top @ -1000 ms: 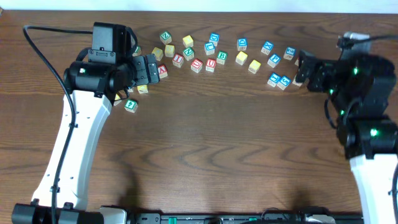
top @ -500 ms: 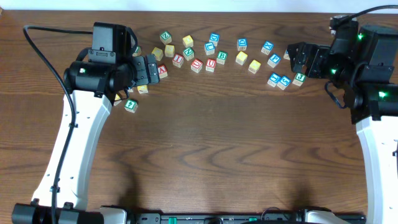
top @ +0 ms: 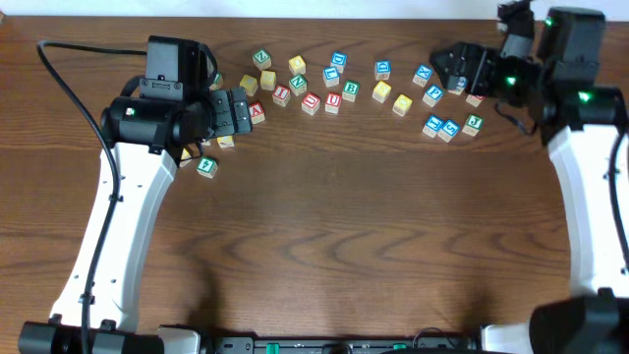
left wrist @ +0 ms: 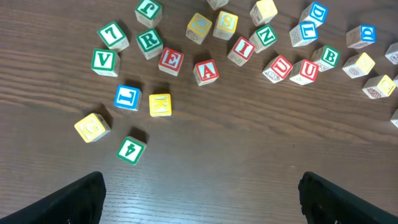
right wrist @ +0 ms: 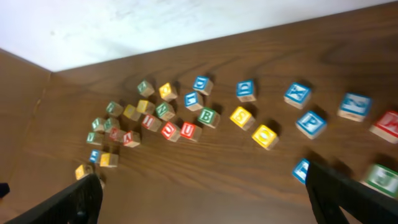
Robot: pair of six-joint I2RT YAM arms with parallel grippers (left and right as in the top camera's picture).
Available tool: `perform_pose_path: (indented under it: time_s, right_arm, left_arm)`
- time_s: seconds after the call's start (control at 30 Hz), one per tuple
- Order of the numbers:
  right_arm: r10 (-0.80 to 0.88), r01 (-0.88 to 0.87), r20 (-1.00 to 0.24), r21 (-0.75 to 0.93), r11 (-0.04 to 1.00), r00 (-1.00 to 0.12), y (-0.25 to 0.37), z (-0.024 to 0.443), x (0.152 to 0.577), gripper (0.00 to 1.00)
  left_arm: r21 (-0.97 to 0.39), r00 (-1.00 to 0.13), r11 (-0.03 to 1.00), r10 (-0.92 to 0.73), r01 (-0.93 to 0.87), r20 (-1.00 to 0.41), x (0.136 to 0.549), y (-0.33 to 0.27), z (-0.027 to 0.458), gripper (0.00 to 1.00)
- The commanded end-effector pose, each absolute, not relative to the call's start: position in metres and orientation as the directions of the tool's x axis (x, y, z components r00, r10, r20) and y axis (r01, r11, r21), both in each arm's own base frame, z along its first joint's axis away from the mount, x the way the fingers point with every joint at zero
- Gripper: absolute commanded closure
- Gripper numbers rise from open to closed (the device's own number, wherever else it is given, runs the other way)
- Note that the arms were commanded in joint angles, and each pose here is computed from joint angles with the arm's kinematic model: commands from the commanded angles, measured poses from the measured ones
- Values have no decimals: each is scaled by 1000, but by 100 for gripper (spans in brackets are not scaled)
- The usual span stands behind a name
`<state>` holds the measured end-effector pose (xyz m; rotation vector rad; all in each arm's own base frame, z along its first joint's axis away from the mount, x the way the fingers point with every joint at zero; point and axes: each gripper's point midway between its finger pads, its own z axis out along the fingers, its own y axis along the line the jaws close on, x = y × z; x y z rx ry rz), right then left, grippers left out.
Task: Spell out NEURIPS
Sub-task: 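Swing the right arm forward over the blocks toward the center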
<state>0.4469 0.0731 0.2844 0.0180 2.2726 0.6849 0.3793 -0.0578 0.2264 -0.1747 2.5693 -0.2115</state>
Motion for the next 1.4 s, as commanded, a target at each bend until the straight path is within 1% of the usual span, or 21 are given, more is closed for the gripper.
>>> perform_pose_path:
  time_s: [0.0, 0.2, 0.37, 0.57, 0.7, 0.83, 0.93, 1.07, 1.37]
  right_arm:
    - [193, -243, -662, 508, 826, -725, 95, 293, 459, 1]
    - [139, -273, -626, 515, 813, -767, 129, 266, 482, 1]
    - [74, -260, -570, 482, 837, -818, 162, 219, 491, 1]
    - [-67, -268, -511, 332, 905, -857, 190, 159, 483, 1]
    - [-139, -291, -512, 228, 929, -847, 195, 143, 482, 1]
    - [-155, -311, -506, 240, 919, -849, 206, 142, 477, 1]
    - [-156, -365, -558, 284, 887, -815, 226, 153, 483, 2]
    - [-84, -353, -603, 343, 871, -793, 250, 168, 490, 12]
    - [4, -315, -678, 346, 884, -735, 292, 225, 519, 14]
  left_arm:
    - [-184, -829, 978, -182, -97, -529, 382, -54, 233, 2]
    - [-184, -829, 978, -182, -97, -529, 382, -54, 233, 2]
    - [-184, -829, 978, -182, -97, -529, 382, -54, 233, 2]
    - [-184, -829, 978, -182, -98, -528, 382, -54, 233, 2]
    - [-183, -832, 978, -182, -98, -524, 381, -54, 233, 2]
    - [-182, -833, 978, -182, -99, -522, 381, -54, 232, 2]
    - [-161, -829, 980, -183, -113, -529, 381, -49, 232, 2]
    - [-91, -815, 982, -187, -164, -548, 383, -33, 233, 2]
    - [-79, -791, 960, -268, -270, -550, 384, 9, 233, 2]
